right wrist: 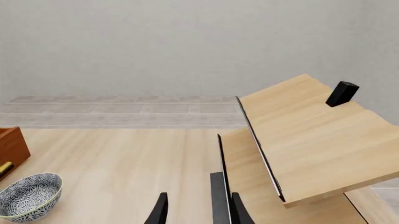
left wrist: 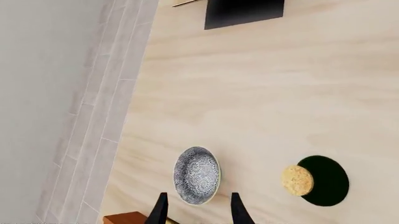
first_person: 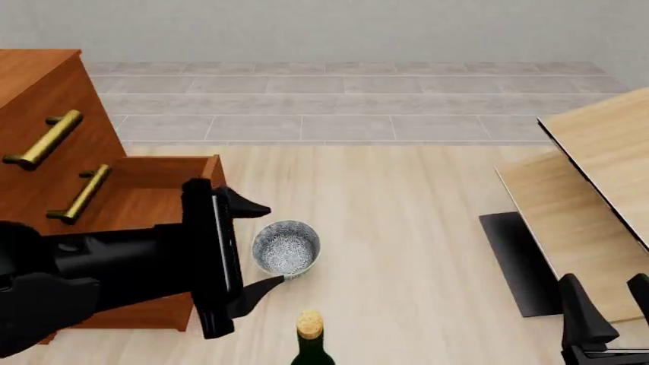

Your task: Put the bowl on top of the cabinet.

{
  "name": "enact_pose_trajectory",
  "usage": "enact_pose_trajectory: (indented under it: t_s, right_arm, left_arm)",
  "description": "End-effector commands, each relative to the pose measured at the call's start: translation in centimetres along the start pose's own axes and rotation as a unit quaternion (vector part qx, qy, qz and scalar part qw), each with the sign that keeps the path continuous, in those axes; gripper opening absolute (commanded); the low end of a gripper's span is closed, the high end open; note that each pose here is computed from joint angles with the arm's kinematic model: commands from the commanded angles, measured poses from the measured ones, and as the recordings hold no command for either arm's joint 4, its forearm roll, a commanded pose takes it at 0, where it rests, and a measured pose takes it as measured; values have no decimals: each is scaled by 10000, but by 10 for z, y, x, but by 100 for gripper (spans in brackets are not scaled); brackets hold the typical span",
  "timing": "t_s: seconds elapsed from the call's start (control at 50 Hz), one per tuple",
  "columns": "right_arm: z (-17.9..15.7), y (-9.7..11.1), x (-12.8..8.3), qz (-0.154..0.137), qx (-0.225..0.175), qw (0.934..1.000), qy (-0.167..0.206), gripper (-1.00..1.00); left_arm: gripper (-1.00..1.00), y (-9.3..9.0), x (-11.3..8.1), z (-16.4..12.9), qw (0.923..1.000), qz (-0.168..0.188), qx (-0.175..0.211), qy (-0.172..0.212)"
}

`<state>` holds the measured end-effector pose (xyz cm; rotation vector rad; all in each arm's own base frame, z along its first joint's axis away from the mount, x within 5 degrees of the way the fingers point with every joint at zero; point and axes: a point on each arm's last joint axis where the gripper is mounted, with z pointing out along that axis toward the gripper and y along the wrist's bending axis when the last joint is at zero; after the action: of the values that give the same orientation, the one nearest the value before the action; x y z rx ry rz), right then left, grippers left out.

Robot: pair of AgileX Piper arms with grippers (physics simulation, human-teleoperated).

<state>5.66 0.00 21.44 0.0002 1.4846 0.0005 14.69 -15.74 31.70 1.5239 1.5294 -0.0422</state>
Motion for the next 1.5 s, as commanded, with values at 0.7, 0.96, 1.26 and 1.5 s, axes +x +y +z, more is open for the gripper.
enact_pose_trajectory:
  t_s: [0.7,0.96,1.26,1.5]
  right_arm:
    - [0,0,0,1,0,10000,0,100]
    - [0,0,0,0,0,10000,0,100]
    - [0,0,0,0,1,10000,1,100]
    - [0,0,0,0,0,10000,0,100]
  left_arm:
    - [100,-21,44,69,9971,279,310,634]
    - [100,-21,54,83,9959,286,348,785]
    - [100,-18,61,94,9952,252,330,891]
    - [100,-15,64,98,9947,193,315,962]
